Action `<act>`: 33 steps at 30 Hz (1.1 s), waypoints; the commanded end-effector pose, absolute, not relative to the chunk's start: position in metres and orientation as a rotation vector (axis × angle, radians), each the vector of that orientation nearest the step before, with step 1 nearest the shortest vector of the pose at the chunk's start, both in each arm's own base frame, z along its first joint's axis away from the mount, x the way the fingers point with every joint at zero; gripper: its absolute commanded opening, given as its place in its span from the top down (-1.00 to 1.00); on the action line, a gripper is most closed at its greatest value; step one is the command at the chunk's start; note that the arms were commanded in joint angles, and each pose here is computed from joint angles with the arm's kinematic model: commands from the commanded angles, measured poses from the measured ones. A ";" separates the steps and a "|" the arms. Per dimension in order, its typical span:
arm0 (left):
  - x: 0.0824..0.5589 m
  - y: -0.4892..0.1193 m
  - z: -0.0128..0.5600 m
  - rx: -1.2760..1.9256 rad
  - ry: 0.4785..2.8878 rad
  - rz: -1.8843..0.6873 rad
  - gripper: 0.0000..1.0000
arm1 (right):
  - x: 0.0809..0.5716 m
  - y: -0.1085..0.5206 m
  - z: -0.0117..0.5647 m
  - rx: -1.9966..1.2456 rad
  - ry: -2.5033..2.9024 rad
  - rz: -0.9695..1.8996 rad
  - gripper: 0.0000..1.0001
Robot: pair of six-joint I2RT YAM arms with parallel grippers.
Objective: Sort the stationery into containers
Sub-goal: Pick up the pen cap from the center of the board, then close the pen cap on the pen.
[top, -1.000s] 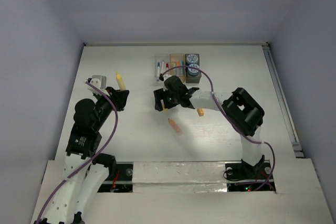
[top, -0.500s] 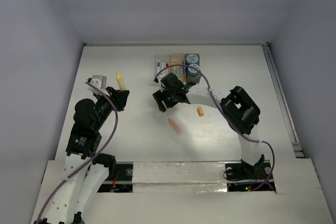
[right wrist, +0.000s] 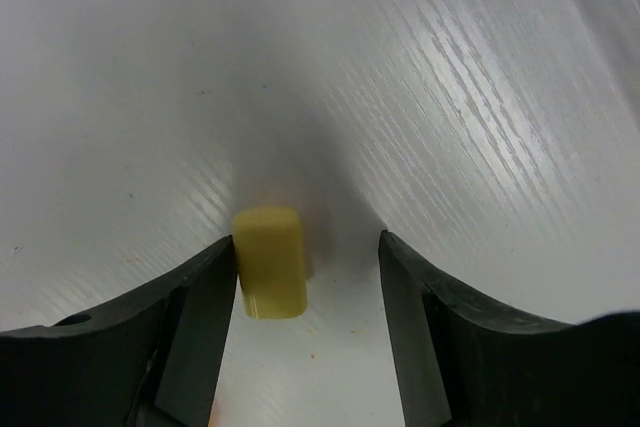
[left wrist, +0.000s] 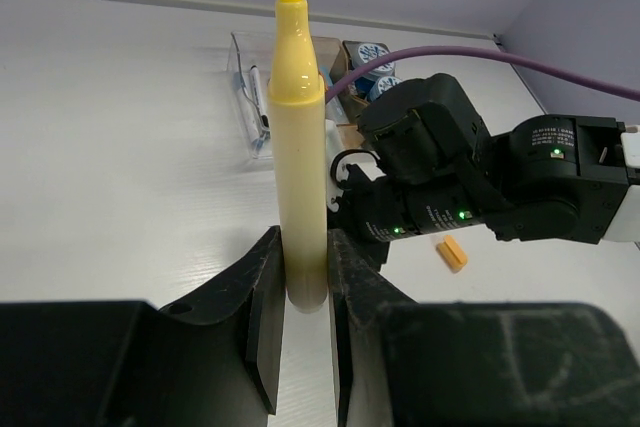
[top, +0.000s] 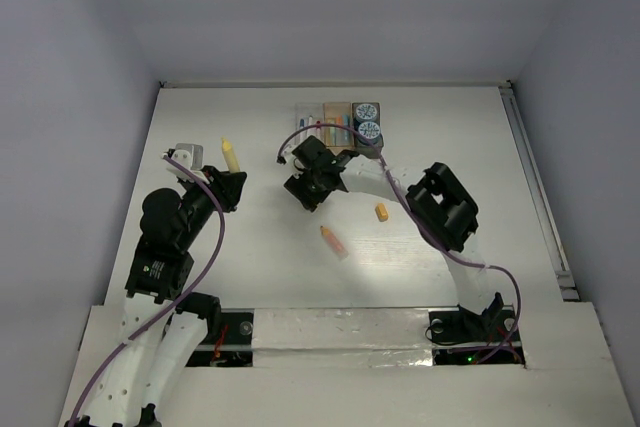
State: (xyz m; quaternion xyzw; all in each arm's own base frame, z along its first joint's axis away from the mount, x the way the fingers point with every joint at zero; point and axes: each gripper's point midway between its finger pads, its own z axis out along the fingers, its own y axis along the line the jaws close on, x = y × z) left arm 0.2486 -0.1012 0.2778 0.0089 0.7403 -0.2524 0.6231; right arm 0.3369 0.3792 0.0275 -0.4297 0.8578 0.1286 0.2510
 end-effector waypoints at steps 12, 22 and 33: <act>0.247 -0.105 0.304 0.049 1.620 -0.604 1.00 | 0.326 0.390 0.024 -1.094 2.388 0.344 0.95; 0.253 -0.125 0.283 0.132 1.704 -0.687 1.00 | 0.339 0.393 0.233 -0.545 1.933 0.659 1.00; 0.252 -0.157 0.264 0.278 1.773 -0.843 1.00 | 0.288 0.396 0.407 -0.272 1.436 1.248 1.00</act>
